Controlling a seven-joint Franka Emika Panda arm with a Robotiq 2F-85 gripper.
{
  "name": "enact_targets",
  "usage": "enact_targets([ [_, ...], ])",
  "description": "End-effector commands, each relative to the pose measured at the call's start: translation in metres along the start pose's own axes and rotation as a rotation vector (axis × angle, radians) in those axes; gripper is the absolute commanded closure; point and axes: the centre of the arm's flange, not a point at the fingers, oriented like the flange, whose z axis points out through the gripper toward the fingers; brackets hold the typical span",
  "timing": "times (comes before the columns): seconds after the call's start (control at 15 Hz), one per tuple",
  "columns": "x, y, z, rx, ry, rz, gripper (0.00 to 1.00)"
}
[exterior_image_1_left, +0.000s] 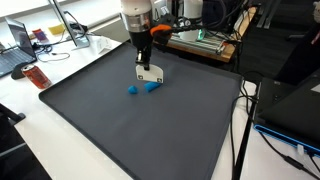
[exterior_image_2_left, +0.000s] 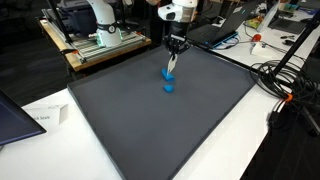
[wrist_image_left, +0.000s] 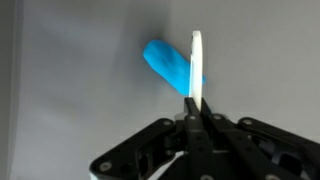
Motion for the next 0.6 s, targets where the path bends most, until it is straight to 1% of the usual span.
enact_targets([
  [0.0,0.005,-0.007,0.014,0.015,0.023,0.036,0.99],
  [0.27,0.007,-0.006,0.025,-0.009,0.016,0.060,0.99],
  [0.53,0.009,-0.007,0.033,-0.015,0.003,0.063,0.99],
])
